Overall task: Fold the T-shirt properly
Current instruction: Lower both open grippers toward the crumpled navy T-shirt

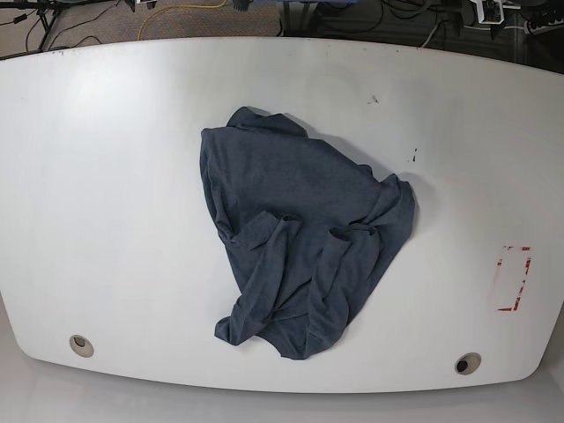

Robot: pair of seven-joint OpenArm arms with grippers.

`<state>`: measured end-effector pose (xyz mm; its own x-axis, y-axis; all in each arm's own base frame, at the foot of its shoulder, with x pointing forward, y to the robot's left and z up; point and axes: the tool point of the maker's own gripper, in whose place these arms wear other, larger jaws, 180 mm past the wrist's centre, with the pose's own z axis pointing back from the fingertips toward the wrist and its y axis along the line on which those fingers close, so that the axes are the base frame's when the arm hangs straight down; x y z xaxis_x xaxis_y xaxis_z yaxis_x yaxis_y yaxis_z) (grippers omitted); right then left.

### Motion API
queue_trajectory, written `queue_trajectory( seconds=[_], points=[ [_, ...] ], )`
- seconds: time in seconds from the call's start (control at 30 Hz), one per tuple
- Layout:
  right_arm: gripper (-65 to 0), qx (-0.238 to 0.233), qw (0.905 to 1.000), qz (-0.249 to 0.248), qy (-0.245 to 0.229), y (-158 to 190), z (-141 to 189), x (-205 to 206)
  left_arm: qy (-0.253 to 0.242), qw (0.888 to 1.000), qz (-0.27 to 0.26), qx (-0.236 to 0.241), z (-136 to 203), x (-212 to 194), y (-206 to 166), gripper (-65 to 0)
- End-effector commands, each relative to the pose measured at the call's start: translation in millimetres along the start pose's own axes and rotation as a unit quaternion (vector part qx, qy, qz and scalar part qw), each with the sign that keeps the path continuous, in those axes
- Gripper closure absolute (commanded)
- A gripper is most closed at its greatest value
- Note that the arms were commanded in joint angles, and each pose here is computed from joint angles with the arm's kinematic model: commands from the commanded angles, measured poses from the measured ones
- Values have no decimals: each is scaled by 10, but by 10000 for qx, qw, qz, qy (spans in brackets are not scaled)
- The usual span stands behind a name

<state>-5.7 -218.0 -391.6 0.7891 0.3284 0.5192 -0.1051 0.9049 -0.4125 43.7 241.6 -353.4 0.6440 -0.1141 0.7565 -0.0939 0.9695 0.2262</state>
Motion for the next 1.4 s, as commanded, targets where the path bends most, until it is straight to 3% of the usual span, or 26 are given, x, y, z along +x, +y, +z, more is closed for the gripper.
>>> queue_trajectory(
  seconds=[0.0, 0.27, 0.47, 1.0, 1.2, 1.27, 1.37],
  points=[
    [-174, -20, 9997, -35, -236, -23, -37, 136, -169, 9998, 12, -53, -5, 78, -44, -373],
    [-172, 49, 9987, -118, -503, 40, -147, 324, -359, 9994, -12, -20, -94, 179, -30, -413],
    [-172, -60, 9964, -174, -823, -3, -281, 556, -623, 9980, -50, 138, -182, 328, 72, -379],
    [-178, -317, 9862, -468, -1554, -90, -533, 1103, -1273, 9912, 227, 273, -466, 741, 220, -375],
    [-225, -315, 9833, -533, -1710, -63, -578, 1231, -1406, 9892, 324, 271, -547, 831, 219, -374],
    [-283, -251, 9823, -465, -1796, 10, -610, 1327, -1652, 9842, 620, 156, -629, 984, 131, -384],
    [-319, -213, 9812, -432, -1867, 54, -623, 1393, -1726, 9823, 719, 86, -671, 1037, 82, -385]
  ],
)
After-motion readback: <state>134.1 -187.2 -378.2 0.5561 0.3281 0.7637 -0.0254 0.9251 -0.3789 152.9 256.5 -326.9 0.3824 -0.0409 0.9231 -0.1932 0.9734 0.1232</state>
